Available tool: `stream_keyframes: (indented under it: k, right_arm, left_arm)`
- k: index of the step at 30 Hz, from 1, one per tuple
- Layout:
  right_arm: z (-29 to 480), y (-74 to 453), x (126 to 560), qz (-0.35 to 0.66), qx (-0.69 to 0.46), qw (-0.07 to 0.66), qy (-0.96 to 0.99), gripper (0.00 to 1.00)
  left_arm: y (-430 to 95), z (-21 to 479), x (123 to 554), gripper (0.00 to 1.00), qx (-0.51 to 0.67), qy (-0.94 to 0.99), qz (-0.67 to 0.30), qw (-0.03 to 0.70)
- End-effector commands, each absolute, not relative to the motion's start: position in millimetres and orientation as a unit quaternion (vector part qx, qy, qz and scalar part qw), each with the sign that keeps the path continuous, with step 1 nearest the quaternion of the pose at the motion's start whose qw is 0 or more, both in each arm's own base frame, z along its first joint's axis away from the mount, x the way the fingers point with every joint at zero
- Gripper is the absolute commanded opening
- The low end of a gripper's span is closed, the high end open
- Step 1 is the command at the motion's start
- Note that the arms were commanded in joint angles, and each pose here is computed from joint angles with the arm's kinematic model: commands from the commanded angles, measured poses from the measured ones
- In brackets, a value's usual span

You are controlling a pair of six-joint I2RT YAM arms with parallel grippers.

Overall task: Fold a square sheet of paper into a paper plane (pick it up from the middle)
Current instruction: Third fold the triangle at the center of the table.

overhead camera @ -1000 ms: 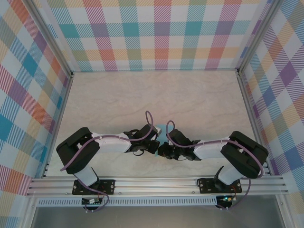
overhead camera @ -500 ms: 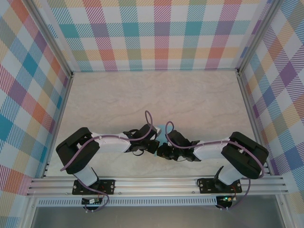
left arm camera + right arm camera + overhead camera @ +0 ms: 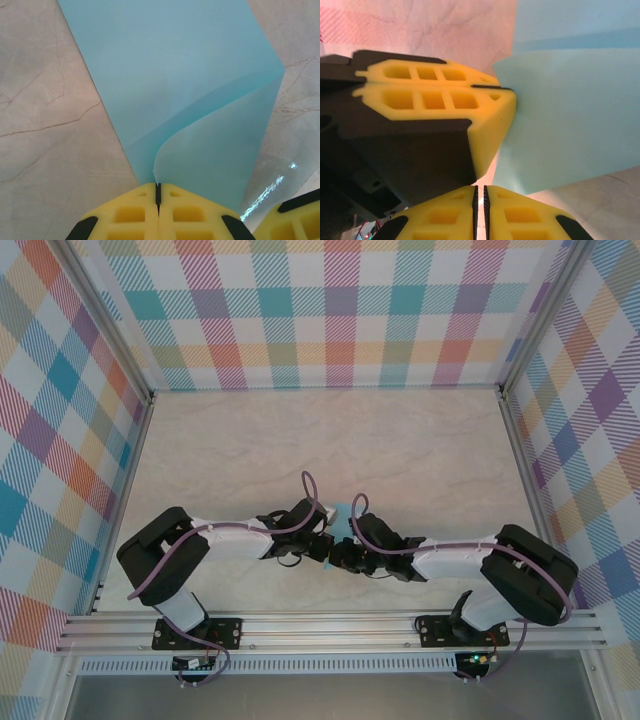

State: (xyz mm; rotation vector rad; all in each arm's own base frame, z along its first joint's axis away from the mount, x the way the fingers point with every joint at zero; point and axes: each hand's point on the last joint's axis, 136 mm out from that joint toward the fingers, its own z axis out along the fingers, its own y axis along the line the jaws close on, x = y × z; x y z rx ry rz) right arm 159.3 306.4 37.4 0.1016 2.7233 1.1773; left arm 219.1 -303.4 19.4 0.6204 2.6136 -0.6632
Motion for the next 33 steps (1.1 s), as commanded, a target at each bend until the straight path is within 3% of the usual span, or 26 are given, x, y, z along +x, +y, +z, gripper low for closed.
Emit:
stream_keyframes:
  k: [1, 33]
  right_arm:
    - [41.0, 317.6, 161.8, 0.407, 0.032, 0.088, 0.909, 0.14]
    - [40.7, 328.7, 160.7, 0.414, 0.019, 0.092, 0.905, 0.14]
  left_arm:
    - [-278.6, -4.3, 209.1, 0.0, 0.202, 0.946, -0.203, 0.148]
    - [-278.9, -6.3, 208.7, 0.0, 0.199, 0.947, -0.21, 0.138]
